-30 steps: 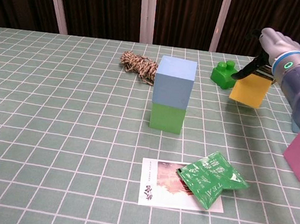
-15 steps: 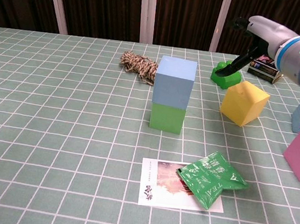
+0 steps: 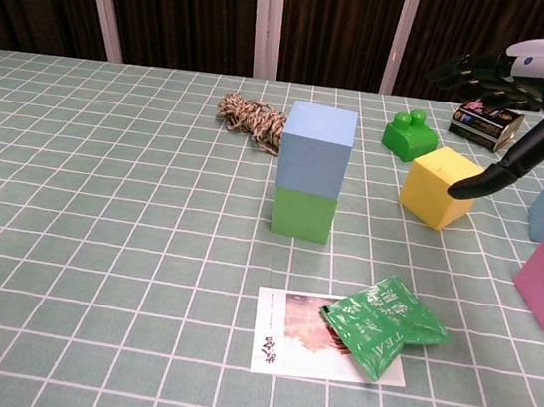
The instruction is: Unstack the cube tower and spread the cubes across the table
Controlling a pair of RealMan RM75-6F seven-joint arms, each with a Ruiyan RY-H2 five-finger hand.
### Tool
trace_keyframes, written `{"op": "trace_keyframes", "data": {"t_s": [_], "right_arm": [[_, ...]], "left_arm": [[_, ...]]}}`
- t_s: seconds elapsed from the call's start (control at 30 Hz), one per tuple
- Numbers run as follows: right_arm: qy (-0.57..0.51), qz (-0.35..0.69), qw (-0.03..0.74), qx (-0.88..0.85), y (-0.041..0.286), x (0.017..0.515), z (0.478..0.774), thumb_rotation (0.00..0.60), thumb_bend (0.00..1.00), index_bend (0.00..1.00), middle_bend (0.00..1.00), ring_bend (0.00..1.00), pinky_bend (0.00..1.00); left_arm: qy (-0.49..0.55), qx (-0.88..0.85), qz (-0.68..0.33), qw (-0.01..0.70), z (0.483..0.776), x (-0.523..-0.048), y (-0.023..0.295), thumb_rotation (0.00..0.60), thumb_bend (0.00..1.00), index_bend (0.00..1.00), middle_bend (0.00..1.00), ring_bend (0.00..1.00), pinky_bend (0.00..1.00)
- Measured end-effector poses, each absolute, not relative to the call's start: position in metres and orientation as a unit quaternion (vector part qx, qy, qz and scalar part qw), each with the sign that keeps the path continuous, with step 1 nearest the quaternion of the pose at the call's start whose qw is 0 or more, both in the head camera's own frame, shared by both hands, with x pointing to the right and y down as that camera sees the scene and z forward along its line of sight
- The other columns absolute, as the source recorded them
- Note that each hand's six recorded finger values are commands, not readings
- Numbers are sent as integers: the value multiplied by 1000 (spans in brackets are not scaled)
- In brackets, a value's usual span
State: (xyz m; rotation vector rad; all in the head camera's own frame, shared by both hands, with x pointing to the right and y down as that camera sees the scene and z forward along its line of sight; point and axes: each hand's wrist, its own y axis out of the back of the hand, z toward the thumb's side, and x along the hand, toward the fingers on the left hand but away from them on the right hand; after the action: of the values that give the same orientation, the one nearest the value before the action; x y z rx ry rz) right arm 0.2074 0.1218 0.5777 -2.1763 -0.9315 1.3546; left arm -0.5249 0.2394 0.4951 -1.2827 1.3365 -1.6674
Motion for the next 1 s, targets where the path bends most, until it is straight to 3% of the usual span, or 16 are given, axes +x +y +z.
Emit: {"op": "trace_keyframes", "data": {"t_s": [0.7, 1.0], "right_arm": [[-365, 448, 203, -790, 126, 130, 600, 600, 149, 31, 0, 0, 0], [-359, 458, 224, -781, 123, 94, 617, 600, 148, 68, 62, 1, 0]], "left_arm": [[515, -487, -631, 315, 492, -529, 238, 600, 169, 202, 0, 0, 0], [519, -486, -629, 315, 491, -531, 236, 600, 169, 207, 0, 0, 0]]}}
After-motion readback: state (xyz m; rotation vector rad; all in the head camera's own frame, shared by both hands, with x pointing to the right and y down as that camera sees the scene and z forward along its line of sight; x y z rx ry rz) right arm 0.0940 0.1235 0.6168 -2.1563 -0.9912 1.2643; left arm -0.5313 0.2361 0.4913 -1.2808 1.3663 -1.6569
